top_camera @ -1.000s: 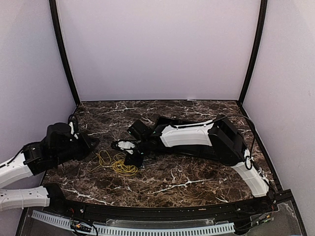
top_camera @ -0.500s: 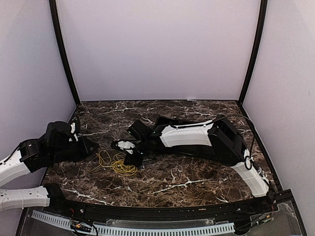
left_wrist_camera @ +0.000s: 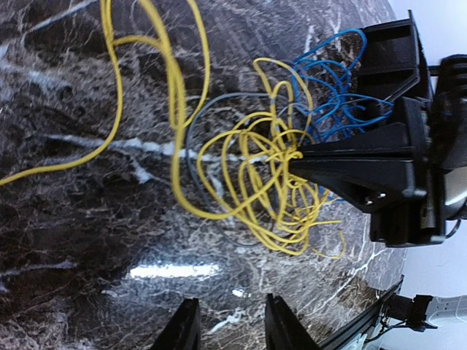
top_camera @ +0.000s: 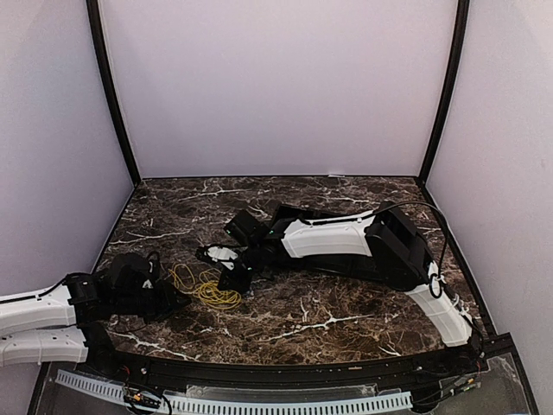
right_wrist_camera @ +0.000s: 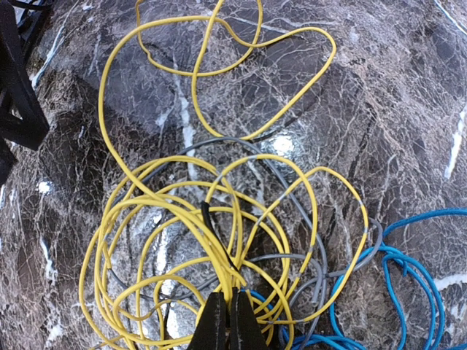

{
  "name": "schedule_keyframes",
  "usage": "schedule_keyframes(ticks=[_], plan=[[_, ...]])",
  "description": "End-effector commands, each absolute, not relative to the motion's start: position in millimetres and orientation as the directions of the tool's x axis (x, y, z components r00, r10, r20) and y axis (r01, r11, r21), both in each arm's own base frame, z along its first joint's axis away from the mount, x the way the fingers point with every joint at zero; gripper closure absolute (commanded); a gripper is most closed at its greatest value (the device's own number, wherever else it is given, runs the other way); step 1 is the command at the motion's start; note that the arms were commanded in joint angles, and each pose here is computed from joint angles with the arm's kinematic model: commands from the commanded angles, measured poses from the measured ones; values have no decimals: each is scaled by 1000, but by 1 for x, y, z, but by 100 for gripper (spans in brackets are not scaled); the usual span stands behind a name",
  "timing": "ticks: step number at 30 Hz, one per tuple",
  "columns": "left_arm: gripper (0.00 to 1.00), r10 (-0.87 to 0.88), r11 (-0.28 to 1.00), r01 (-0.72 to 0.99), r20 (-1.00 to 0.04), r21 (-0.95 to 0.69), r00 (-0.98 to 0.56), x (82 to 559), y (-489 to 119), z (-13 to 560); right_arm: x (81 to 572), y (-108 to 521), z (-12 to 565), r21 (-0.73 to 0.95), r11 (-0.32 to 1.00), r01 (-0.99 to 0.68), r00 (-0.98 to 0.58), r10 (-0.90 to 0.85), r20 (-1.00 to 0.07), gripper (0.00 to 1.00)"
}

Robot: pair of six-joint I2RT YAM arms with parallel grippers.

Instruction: Untangle the cables

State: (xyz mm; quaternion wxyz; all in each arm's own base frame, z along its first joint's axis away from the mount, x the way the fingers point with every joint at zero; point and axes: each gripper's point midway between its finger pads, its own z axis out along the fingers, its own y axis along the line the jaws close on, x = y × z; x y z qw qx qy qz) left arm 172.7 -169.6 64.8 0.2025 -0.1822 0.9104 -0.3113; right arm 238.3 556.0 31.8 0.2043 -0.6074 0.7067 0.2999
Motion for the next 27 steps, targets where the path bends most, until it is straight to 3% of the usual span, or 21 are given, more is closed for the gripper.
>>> schedule_keyframes(ticks=[1,13,27], plan=[[70,-513,670,-237,-209,-703,-832,178,-180,59,242,550,13,197,108,-974,-210,-754,-623,100],[68,-600,614,-331,-151,-716,-786,187,-180,32,240,551,14,210,105,-972,-216,-752,-622,100],[81,-702,524,-428,-88,-736,-707,198,-168,11,237,550,12,225,103,-969,-223,-753,-619,100]])
